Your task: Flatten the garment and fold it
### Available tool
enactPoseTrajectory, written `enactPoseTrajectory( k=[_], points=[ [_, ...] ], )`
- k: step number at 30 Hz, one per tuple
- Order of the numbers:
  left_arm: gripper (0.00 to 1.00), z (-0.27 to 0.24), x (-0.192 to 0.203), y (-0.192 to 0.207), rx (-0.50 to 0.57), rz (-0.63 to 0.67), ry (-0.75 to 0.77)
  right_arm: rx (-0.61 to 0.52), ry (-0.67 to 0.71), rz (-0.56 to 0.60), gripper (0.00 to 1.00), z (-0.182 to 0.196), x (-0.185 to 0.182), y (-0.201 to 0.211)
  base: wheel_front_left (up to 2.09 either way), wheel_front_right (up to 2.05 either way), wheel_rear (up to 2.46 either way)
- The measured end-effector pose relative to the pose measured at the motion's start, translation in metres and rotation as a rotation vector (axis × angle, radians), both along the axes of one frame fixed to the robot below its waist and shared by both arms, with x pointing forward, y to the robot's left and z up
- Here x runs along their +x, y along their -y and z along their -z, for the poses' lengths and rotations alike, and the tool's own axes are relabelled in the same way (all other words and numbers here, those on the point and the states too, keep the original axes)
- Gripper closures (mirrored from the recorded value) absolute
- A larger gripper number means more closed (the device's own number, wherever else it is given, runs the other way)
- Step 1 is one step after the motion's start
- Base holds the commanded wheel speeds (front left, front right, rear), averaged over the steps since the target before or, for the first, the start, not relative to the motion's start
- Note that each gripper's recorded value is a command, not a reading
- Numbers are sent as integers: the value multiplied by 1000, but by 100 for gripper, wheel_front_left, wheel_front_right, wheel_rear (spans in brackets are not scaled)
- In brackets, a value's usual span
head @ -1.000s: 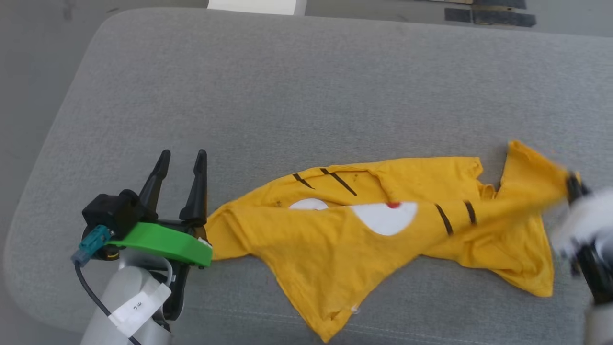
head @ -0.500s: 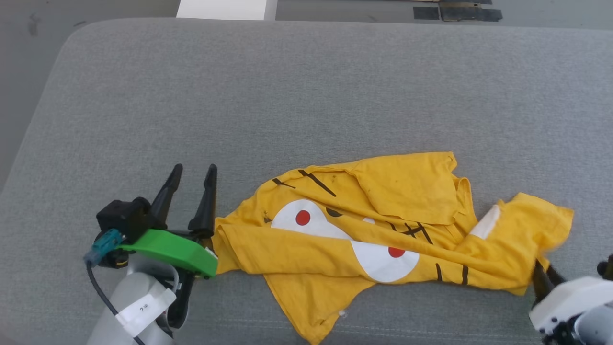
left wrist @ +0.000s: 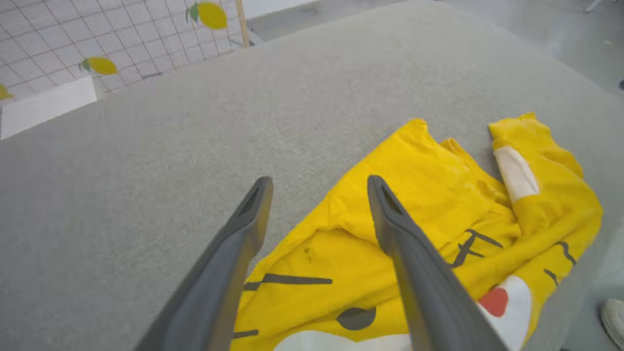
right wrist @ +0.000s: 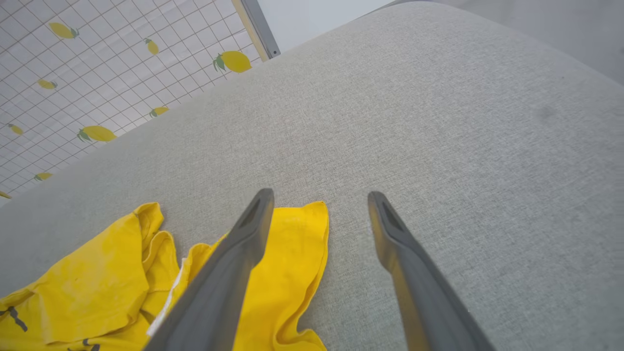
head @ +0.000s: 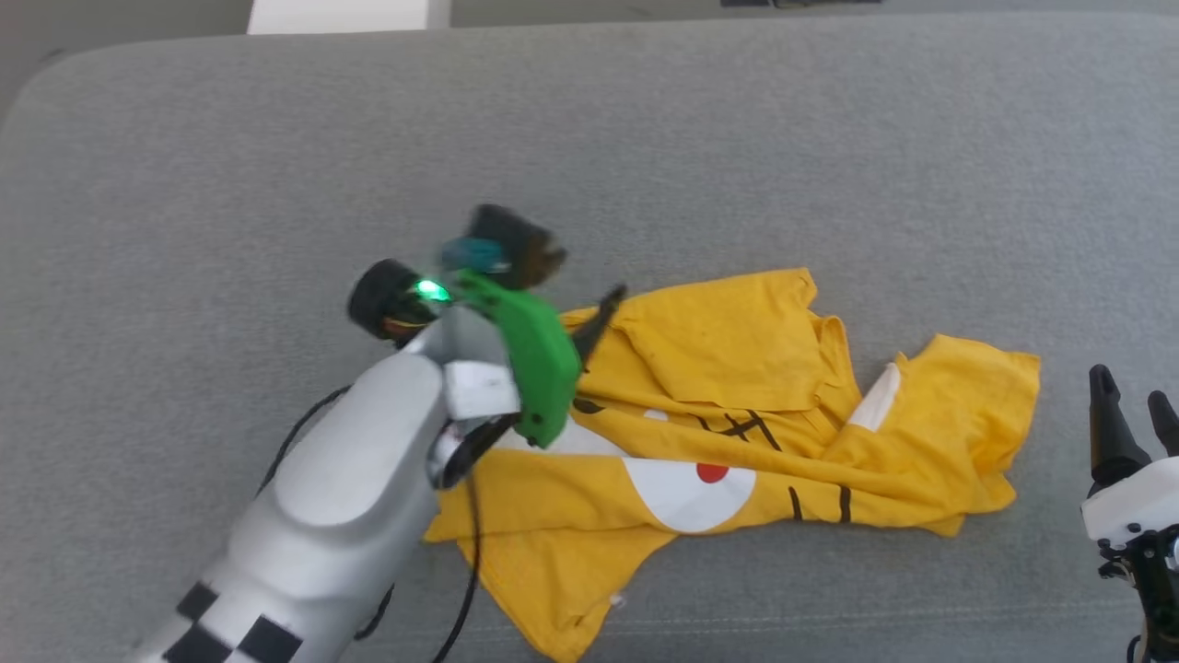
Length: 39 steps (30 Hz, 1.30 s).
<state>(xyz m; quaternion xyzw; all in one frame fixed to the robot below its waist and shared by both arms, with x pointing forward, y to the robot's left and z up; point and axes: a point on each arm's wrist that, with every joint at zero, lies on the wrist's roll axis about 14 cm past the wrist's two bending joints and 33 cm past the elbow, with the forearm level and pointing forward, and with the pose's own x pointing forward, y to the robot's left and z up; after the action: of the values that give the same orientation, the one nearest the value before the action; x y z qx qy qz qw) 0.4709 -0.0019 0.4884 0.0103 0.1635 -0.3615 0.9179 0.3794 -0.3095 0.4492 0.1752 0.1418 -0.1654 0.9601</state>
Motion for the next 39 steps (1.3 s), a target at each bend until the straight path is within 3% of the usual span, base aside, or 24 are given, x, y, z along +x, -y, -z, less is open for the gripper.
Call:
enactPoseTrajectory(
  k=[2, 5, 10, 17, 18, 19, 20, 25, 30, 36, 39],
  points=[
    [0, 23, -7, 14, 144, 99, -70, -2, -12, 10, 0, 3, -4, 3, 0, 0, 0],
    [0, 42, -4, 15, 267, 159, -129, 20, -22, 22, 0, 9, -9, 5, 0, 0, 0],
    [0, 66, 11, 16, 326, 179, -199, 35, -48, 61, 0, 25, -21, 11, 0, 0, 0],
    [0, 106, 2, 31, 348, 250, -320, 24, -101, 124, 0, 45, -39, 25, 0, 0, 0],
    [11, 106, 4, 33, 339, 252, -327, 24, -107, 130, 0, 48, -41, 26, 0, 0, 0],
    [65, 107, 5, 36, 333, 256, -330, 24, -115, 135, 0, 50, -43, 27, 0, 0, 0],
    [100, 107, 6, 37, 328, 258, -330, 23, -120, 139, 0, 52, -45, 28, 0, 0, 0],
    [100, 97, 16, 42, 216, 208, -333, 27, -141, 135, 0, 60, -45, 26, 0, 0, 0],
    [100, 59, 51, 23, -14, -6, -298, 17, -141, 103, 0, 59, -36, 20, 0, 0, 0],
    [100, 31, 79, -62, -203, -363, -279, 19, -133, 35, 0, 52, -18, 3, 0, 0, 0],
    [100, 48, 65, -121, -211, -538, -307, 28, -124, -10, 0, 49, -7, -10, 0, 0, 0]
  ],
)
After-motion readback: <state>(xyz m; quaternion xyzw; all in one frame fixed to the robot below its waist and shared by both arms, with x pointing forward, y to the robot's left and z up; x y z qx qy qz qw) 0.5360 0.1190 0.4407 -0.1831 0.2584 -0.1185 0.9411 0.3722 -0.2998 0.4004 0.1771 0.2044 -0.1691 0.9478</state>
